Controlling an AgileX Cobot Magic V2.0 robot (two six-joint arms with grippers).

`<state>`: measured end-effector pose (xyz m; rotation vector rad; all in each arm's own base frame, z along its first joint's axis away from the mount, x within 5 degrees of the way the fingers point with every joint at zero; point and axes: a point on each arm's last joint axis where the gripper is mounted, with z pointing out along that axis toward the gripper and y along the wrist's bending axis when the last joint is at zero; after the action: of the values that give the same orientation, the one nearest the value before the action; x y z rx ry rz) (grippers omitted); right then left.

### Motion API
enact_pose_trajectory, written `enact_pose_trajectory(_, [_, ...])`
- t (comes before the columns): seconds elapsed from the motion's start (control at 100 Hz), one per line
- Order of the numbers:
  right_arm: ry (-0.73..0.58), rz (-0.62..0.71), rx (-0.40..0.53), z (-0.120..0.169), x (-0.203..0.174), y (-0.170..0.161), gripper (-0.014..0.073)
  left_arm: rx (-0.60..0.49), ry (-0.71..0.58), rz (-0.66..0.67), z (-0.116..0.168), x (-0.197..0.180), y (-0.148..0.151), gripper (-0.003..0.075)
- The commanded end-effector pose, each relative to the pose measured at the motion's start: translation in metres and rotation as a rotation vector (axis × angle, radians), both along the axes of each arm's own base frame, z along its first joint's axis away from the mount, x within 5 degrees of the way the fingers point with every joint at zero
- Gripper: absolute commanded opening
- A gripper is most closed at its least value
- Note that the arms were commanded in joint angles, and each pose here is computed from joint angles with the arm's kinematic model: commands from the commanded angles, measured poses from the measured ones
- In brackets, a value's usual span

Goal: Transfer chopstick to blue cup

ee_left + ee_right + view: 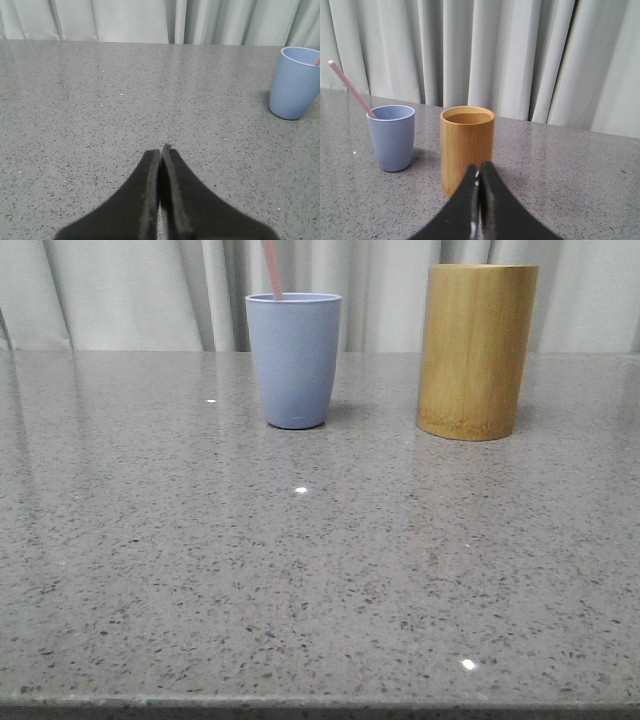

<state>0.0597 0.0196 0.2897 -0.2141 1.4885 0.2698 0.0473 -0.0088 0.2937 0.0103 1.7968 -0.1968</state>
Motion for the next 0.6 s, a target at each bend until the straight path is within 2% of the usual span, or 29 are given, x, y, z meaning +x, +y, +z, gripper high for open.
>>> enact_pose_trajectory(0.0, [-0.096,-0.017,0.032,0.015,-0.001,-0.002,-0.0105,-0.017,-0.084,0.011,0.012,0.002,0.000,-0.0019])
enact_pose_trajectory(0.27, [-0.096,-0.017,0.032,0.015,-0.001,-0.002,-0.0105,-0.014,-0.196,0.031,-0.005,0.009,0.002,-0.0019])
enact_pose_trajectory(0.59, [-0.096,-0.017,0.032,0.015,-0.001,-0.002,-0.0105,-0.013,-0.260,0.043,-0.060,0.007,0.003,-0.0019])
